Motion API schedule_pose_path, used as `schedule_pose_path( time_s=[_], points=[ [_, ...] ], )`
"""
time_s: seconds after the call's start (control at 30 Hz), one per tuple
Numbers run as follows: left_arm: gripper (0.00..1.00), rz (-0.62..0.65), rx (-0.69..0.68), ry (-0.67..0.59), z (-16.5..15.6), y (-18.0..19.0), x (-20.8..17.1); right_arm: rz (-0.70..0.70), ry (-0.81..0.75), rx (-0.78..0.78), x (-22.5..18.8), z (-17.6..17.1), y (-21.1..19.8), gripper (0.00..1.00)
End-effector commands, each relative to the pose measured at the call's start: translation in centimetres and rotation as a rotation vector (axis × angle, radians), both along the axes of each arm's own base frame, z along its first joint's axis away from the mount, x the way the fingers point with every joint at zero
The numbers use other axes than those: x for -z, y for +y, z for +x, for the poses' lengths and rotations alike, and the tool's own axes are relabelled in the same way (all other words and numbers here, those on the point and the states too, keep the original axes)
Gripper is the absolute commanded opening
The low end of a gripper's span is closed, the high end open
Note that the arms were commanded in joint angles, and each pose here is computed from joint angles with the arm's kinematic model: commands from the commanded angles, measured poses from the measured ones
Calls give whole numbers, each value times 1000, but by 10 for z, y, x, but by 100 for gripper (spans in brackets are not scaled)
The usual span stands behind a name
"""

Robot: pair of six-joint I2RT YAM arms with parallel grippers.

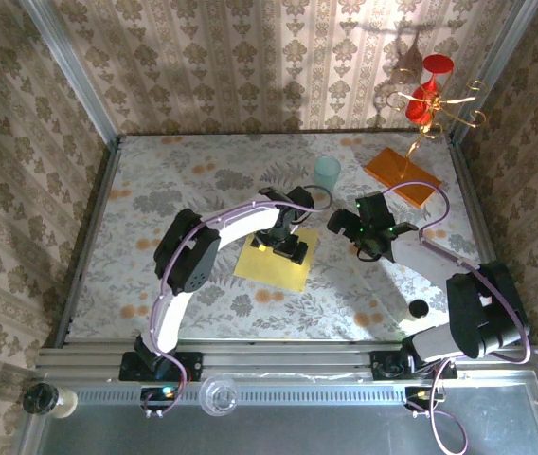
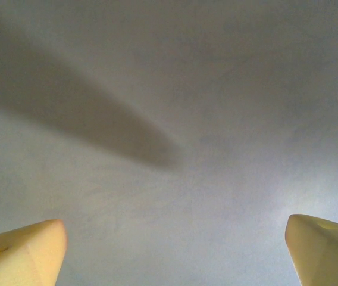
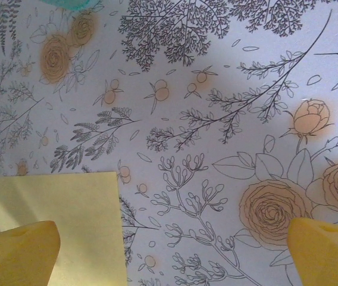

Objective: Fold a paper plane with a square sheet of paper (pick it up from the middle)

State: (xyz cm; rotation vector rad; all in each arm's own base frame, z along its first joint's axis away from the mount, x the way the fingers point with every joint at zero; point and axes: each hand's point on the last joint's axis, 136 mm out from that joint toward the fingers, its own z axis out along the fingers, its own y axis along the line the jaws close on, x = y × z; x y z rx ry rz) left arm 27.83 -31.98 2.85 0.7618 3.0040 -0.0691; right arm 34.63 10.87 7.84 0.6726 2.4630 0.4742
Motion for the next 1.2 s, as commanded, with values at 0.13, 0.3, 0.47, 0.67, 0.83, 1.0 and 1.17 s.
schedule_pose_path(
  time_s=[0.13,0.3,0.47,0.67,0.83,1.0,1.17],
  points=[
    [94,40,-14,39,-3,4,13,4,17,-1,11,0,0,99],
    [93,68,-23,48,-8,12,26,0,28,8,14,-2,-2,98],
    [90,125,-33,82,-19,27,47,0,37,12,17,-4,-2,97],
    [89,128,-51,92,-24,32,58,0,45,17,19,-6,-3,97],
    [89,122,-52,86,-23,31,57,5,44,23,19,-5,-3,97],
    [85,84,-59,67,-18,27,48,9,46,25,19,-4,-2,97],
    [71,-42,-114,49,-10,24,34,18,39,22,15,1,1,96]
  ],
)
